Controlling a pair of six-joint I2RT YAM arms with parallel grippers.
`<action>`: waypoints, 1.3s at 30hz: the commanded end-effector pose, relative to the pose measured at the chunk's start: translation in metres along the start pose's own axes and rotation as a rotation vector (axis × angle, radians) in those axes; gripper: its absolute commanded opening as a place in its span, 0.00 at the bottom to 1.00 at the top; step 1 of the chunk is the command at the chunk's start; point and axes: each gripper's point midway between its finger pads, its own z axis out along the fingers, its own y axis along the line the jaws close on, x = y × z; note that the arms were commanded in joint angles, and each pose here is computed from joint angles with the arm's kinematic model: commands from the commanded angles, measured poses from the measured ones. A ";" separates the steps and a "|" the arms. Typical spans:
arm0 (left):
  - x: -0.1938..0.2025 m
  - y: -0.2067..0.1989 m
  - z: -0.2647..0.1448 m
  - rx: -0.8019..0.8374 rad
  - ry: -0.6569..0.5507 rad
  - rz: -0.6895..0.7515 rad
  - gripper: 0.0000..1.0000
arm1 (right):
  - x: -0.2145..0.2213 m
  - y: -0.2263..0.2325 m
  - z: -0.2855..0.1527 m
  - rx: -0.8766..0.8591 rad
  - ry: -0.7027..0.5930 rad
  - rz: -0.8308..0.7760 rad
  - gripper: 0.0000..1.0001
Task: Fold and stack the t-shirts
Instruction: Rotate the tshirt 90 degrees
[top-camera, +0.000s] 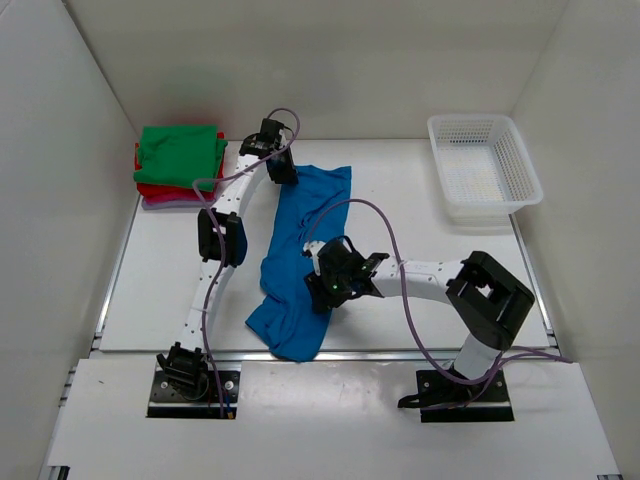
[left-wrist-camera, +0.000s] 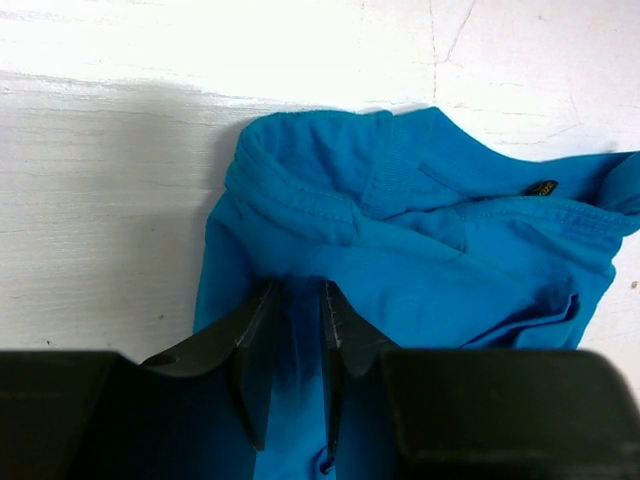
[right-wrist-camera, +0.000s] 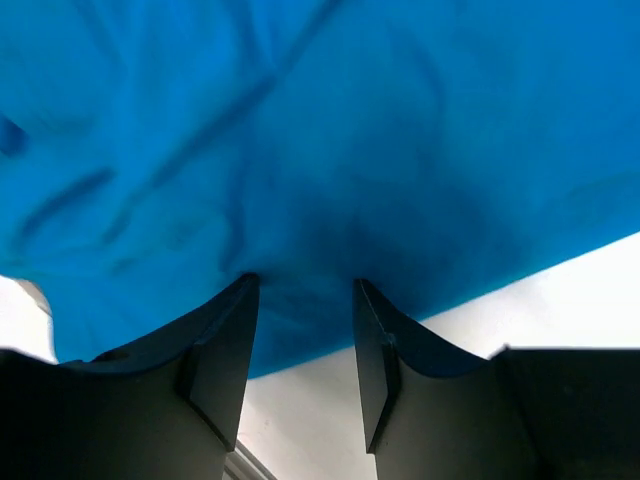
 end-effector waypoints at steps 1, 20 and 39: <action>-0.020 -0.006 -0.011 0.020 -0.057 0.003 0.34 | 0.013 0.003 0.004 -0.035 0.030 0.016 0.40; -0.055 0.015 -0.005 0.039 -0.160 -0.095 0.33 | 0.030 -0.096 -0.005 0.224 0.202 -0.090 0.42; -0.087 -0.052 -0.233 0.133 -0.229 0.180 0.46 | -0.067 -0.062 -0.105 0.304 -0.153 -0.147 0.74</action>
